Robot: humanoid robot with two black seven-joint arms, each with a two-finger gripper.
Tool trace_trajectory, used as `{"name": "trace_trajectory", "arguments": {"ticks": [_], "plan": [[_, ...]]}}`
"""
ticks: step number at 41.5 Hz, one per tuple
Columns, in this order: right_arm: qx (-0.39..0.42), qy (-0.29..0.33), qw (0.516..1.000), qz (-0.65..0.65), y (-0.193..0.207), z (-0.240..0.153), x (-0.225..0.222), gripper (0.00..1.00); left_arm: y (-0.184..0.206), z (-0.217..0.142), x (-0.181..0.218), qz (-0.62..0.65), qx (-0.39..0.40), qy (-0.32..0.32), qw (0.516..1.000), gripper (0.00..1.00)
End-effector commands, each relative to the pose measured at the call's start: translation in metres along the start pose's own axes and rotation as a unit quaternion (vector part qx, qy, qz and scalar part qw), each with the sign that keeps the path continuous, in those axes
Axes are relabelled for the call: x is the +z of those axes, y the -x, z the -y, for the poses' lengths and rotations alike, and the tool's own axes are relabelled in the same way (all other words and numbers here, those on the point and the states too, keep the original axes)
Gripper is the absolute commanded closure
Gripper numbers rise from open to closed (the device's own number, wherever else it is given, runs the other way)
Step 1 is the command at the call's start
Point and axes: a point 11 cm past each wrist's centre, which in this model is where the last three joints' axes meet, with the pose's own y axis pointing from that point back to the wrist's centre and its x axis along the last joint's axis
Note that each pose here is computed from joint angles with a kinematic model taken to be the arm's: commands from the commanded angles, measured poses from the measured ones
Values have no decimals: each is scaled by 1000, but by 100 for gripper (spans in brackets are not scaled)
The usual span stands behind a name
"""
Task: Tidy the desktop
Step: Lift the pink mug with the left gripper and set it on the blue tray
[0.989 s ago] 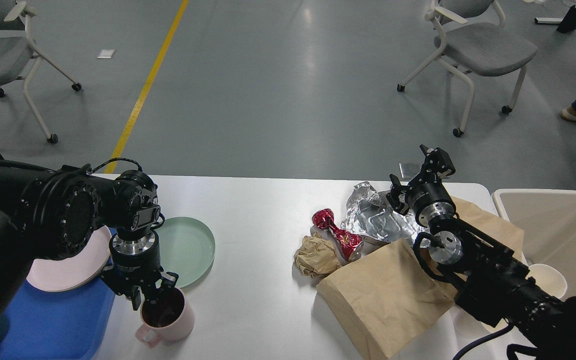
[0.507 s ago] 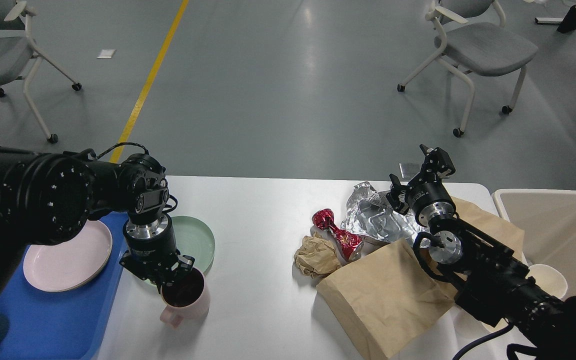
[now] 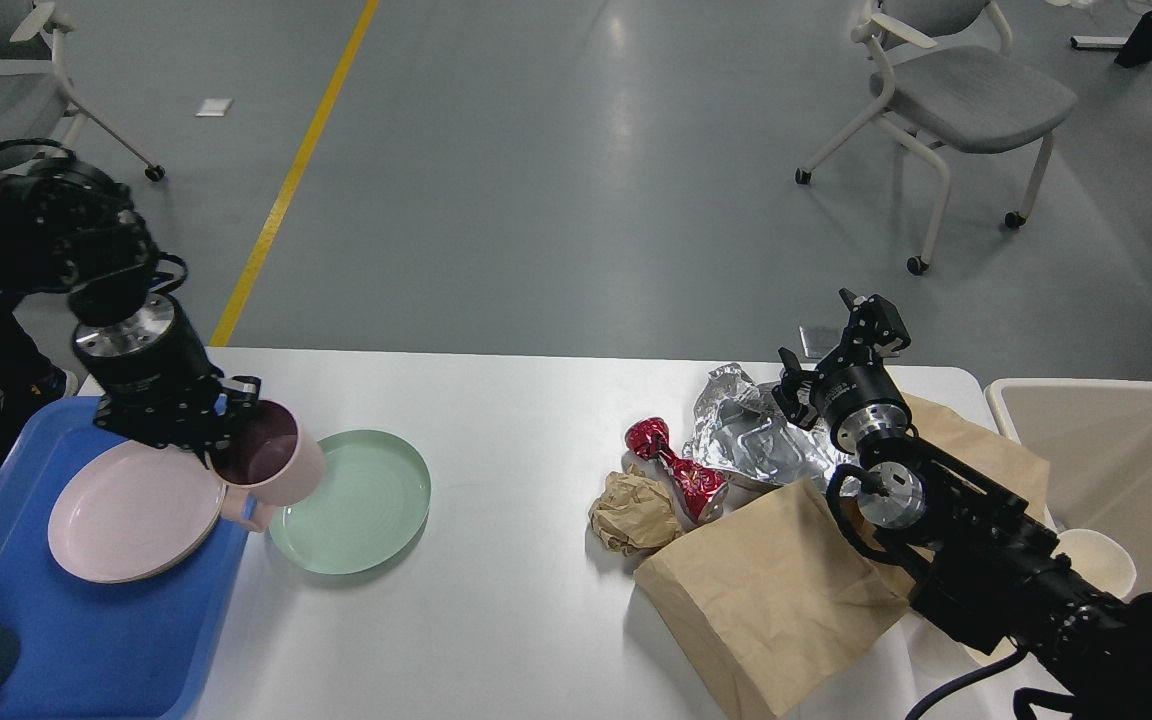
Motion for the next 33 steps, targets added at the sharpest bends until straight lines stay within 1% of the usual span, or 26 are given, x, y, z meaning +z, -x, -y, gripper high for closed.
{"name": "trace_trajectory", "arguments": {"ticks": [1,6,11,16,22,33], "plan": [[0,0,1000,0,0,0,0,0,11,11,-67,-77,-12,1,997,100],[0,-1,1000,0,0,0,-1,0,24,14,-121,-140,-14,0,990,100],[0,0,1000,0,0,0,0,0,44,29,-155,-176,-34,-12,984,100],[0,0,1000,0,0,0,0,0,59,47,-170,-186,-57,-29,981,100],[0,-1,1000,0,0,0,-1,0,76,69,-176,-190,-86,-38,977,100],[0,0,1000,0,0,0,0,0,75,75,-181,-190,-83,-44,977,100]]}}
